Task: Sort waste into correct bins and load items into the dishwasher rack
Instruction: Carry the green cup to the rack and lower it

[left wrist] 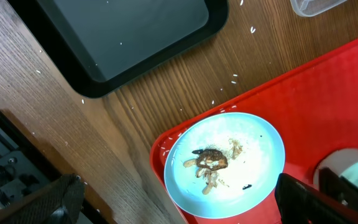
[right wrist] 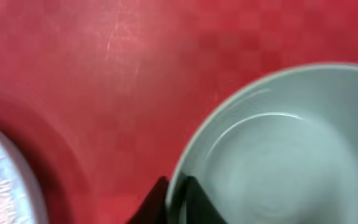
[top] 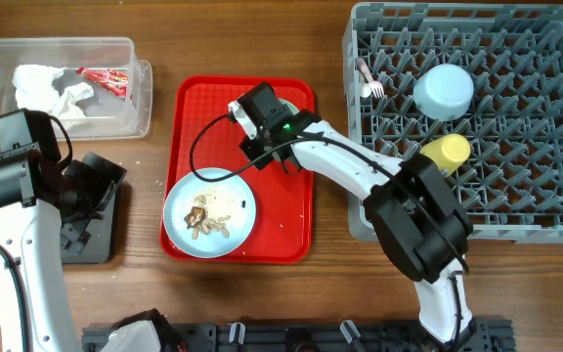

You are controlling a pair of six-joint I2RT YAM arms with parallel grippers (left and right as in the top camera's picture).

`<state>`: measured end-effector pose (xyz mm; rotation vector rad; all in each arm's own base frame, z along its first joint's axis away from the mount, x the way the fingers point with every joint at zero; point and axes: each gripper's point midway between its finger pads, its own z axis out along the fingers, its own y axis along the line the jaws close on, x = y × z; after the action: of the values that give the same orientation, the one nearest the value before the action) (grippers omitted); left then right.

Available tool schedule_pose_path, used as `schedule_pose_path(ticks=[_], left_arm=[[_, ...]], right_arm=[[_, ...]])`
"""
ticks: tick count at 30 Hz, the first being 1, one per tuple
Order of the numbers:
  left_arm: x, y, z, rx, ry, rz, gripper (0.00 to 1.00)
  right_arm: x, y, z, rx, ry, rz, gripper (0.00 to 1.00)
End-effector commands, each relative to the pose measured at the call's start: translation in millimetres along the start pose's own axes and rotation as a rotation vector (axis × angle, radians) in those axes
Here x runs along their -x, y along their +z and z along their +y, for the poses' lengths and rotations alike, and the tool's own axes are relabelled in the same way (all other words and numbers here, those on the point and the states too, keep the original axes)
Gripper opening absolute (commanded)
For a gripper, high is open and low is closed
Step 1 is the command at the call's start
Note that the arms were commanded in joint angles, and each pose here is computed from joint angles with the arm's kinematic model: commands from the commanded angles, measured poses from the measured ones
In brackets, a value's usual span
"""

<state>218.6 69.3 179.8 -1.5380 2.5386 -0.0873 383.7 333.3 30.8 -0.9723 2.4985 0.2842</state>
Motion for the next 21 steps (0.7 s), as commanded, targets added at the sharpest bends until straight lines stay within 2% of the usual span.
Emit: schedule_pose_path(ticks=[1, 6, 9, 12, 15, 18, 21], left_arm=[[2.0, 0.2, 3.6, 0.013, -0.022, -0.012, 1.0], [2.0, 0.2, 3.6, 0.013, -0.021, -0.012, 1.0], [2.0, 0.2, 3.6, 0.013, -0.021, -0.012, 1.0], [2.0, 0.2, 3.6, 0.013, -0.022, -0.012, 1.0], [2.0, 0.2, 3.6, 0.013, -0.021, -0.012, 1.0], [2.0, 0.2, 3.6, 0.013, -0.022, -0.012, 1.0], [2.0, 0.2, 3.6, 0.013, -0.021, -0.012, 1.0]], right_arm=[[40.6, -61.9, 6.5, 0.014, 0.091, -0.139, 0.04], [60.7, -128.1, 2.9, 0.008, 0.156, -0.244, 0.04], [56.1, -179.9, -34.6, -0.067, 0.331, -0.29, 0.04], [37.7, -235.8, -78.0, -0.036, 0.555, -0.329, 0.04], [19.6, -287.9, -110.6, 0.087, 0.657, -0.392, 0.04], [-14.1, -317.2, -151.0, 0.11, 0.799, -0.407, 0.04], [-60.6, -327.9, -176.5, 0.166, 0.98, -0.35, 0.04]])
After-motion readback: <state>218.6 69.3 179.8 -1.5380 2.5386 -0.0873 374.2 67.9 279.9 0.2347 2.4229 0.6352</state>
